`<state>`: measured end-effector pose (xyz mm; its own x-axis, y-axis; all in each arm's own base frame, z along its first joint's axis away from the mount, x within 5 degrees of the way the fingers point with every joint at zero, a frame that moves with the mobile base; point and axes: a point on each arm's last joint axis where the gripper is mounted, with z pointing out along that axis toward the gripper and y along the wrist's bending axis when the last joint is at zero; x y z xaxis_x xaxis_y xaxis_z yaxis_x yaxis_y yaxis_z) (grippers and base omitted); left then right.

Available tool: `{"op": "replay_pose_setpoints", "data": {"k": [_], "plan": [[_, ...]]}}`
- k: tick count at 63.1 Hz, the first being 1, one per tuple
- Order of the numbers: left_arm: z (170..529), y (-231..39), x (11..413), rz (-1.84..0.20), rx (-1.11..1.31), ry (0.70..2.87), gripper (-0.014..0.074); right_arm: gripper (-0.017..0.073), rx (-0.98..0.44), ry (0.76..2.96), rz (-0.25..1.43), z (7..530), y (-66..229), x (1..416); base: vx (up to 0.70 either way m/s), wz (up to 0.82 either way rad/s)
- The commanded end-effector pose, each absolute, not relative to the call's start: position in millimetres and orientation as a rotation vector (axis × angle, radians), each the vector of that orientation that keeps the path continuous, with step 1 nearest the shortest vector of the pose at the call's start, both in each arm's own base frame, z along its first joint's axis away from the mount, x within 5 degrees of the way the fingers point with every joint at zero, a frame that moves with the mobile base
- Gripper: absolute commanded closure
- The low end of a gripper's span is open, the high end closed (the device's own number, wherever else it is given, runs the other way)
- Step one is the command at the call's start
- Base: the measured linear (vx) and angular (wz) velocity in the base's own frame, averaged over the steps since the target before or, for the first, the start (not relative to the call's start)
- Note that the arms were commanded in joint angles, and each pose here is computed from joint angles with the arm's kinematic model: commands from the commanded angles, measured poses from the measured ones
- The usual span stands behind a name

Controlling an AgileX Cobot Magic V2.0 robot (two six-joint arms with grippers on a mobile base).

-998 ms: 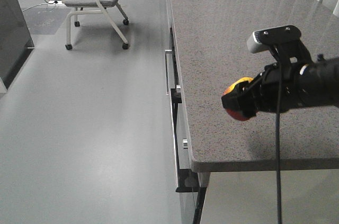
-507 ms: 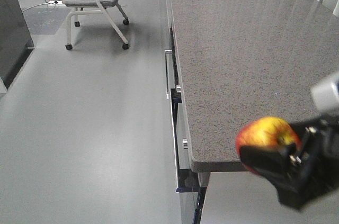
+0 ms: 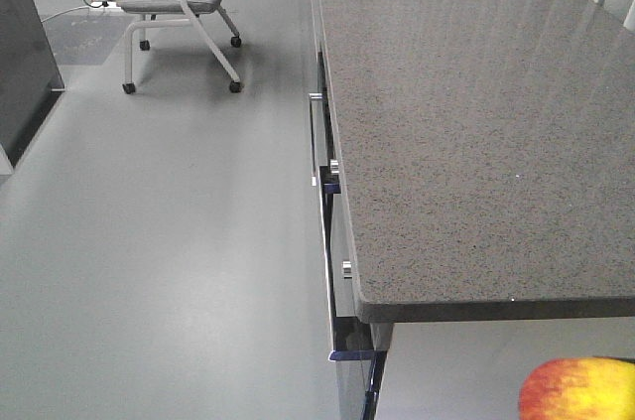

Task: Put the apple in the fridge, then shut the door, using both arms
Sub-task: 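Lift the apple with the right gripper and pull it toward the robot, then drive the base away from the countertop holding the apple in the right gripper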

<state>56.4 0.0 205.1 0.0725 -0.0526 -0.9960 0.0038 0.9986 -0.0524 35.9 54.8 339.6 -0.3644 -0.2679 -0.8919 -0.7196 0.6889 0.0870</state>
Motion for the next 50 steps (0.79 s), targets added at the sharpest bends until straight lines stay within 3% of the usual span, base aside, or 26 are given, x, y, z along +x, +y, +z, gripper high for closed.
{"op": "replay_pose_setpoints", "data": {"k": [1,50], "plan": [[205.6,0.0,55.5,-0.056,-0.049,1.427,0.06,0.0133,-0.73,1.852,0.613,353.2,54.8,33.4,0.0,0.0],[205.6,0.0,55.5,-0.056,-0.049,1.427,0.06,0.0134,-0.756,1.874,0.622,350.8,54.9,29.9,0.0,0.0]]}}
